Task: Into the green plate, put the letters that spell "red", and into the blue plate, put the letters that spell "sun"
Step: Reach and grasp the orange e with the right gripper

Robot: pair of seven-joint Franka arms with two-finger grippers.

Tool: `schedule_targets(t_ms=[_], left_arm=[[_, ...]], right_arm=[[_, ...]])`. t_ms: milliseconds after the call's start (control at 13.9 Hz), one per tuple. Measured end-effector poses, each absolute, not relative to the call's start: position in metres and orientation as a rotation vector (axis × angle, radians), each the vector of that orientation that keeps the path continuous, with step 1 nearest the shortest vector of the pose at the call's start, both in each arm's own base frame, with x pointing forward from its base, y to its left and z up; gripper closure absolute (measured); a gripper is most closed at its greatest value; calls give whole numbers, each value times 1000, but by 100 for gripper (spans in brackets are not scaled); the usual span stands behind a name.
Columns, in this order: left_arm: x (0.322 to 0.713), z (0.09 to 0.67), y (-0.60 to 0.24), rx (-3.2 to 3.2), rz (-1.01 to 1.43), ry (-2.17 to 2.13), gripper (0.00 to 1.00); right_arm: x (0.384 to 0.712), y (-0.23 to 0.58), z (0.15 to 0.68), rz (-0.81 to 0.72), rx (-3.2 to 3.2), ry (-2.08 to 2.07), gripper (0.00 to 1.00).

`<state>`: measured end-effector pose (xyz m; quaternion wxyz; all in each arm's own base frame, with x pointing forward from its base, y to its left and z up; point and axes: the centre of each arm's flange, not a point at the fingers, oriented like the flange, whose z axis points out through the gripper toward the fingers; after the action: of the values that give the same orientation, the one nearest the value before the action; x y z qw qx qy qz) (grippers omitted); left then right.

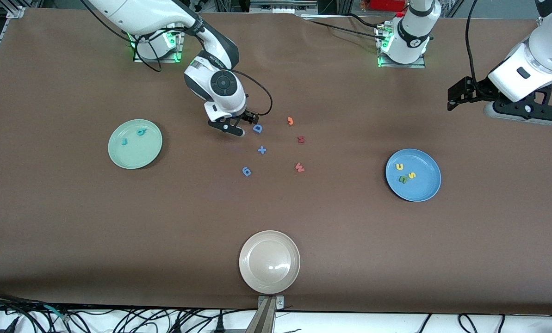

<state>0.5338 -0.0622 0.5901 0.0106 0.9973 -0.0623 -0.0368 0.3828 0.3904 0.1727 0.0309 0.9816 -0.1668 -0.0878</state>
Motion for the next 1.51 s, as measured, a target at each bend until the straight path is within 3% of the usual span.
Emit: schedule_targets(t_ms=[719, 863, 935, 1078, 1222, 1438, 1510], left_arm=[[530, 590, -62, 3112, -158, -196, 0], [530, 591, -62, 3112, -157, -197, 0], [530, 591, -62, 3112, -157, -197, 0], [530, 591, -62, 3112, -158, -197, 0], [530, 591, -62, 3112, -158, -197, 0], [530, 591, -62, 3112, -160, -197, 0], [530, 591, -62, 3112, -163, -197, 0]], right_arm=[[369, 409, 170, -267, 3032, -630, 6], [368, 409, 167, -275, 3029, -633, 16], [367, 409, 166, -281, 3027, -633, 16], [368, 411, 167, -279, 3036, -636, 36], [368, 412, 168, -277, 3038, -637, 41], [370, 414, 171, -272, 3044, -639, 73], [370, 414, 171, -272, 3044, -639, 72]])
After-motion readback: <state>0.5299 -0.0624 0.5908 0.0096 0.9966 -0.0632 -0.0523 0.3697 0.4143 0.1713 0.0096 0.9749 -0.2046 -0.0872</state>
